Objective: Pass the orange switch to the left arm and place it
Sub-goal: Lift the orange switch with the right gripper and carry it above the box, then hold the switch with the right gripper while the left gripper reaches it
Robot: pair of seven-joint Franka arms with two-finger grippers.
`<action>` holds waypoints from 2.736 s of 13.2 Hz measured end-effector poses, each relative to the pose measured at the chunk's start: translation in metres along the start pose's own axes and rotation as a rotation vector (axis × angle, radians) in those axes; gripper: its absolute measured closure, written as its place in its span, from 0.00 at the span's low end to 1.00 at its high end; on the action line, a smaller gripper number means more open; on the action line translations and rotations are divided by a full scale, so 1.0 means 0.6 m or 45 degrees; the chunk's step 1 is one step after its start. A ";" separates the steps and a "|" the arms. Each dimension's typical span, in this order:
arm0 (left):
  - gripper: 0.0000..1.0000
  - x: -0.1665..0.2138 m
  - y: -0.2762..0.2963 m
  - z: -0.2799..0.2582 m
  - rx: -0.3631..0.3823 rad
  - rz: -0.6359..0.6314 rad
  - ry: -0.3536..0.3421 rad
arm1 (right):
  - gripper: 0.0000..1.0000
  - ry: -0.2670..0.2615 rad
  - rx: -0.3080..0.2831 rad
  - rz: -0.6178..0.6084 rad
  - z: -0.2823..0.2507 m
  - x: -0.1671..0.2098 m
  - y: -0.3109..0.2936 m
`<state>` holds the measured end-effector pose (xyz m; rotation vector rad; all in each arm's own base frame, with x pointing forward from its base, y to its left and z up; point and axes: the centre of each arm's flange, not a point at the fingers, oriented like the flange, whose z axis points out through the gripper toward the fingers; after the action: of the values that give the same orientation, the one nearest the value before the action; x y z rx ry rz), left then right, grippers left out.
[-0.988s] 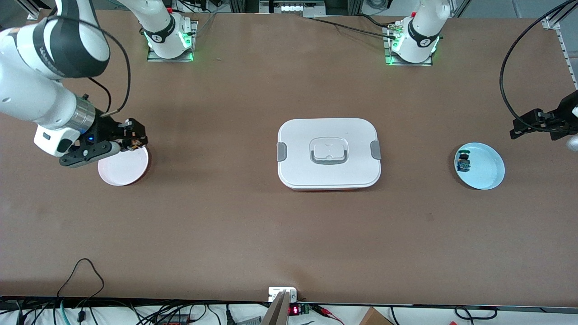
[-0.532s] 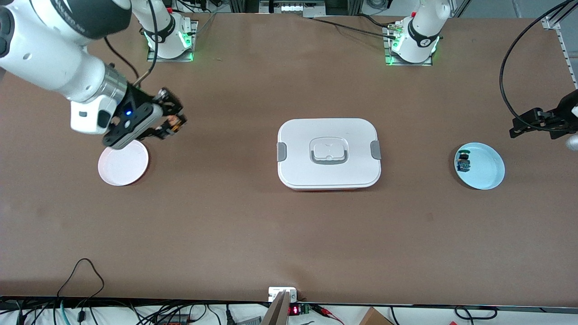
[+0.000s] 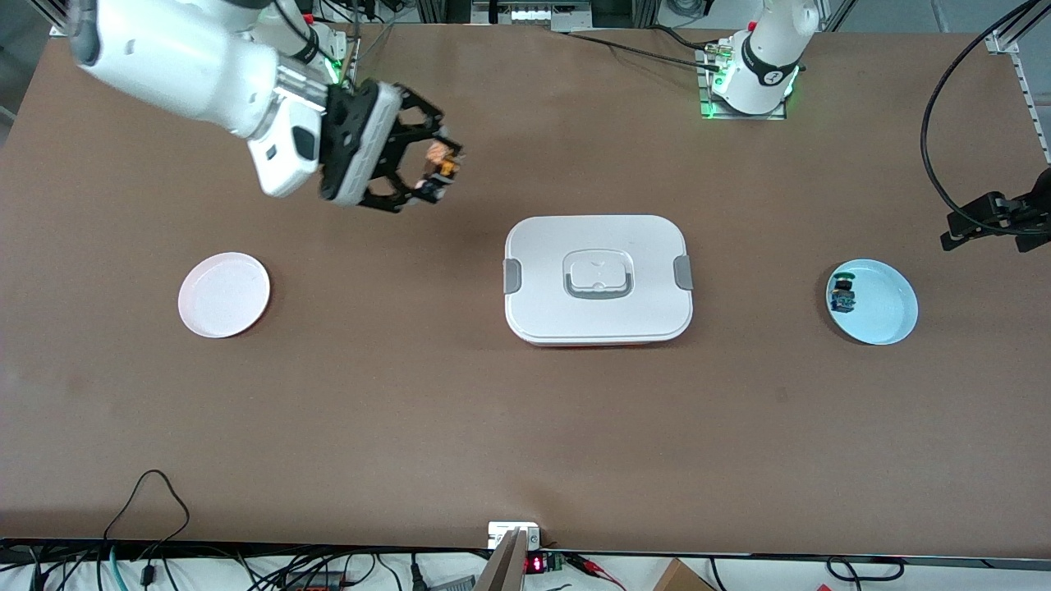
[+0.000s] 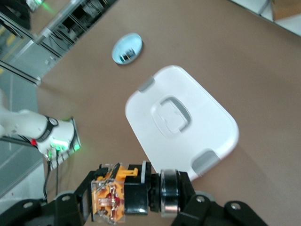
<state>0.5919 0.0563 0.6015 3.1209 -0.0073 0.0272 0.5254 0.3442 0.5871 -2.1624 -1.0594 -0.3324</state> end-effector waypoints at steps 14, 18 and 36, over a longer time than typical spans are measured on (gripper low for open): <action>0.00 -0.027 0.036 0.135 -1.230 -0.091 -0.544 | 0.28 0.684 0.244 -0.508 0.253 0.038 -0.050; 0.00 -0.026 0.152 0.245 -1.641 -0.193 -0.656 | 0.28 0.788 0.345 -0.538 0.273 0.042 -0.071; 0.00 -0.107 0.448 0.085 -1.673 -0.286 -0.434 | 0.28 1.016 0.362 -0.563 0.274 0.049 -0.064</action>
<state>0.5273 -0.2135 0.5549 1.7694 0.2188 -0.3525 0.5025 0.4906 0.5007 -1.3163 -1.0034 -1.0689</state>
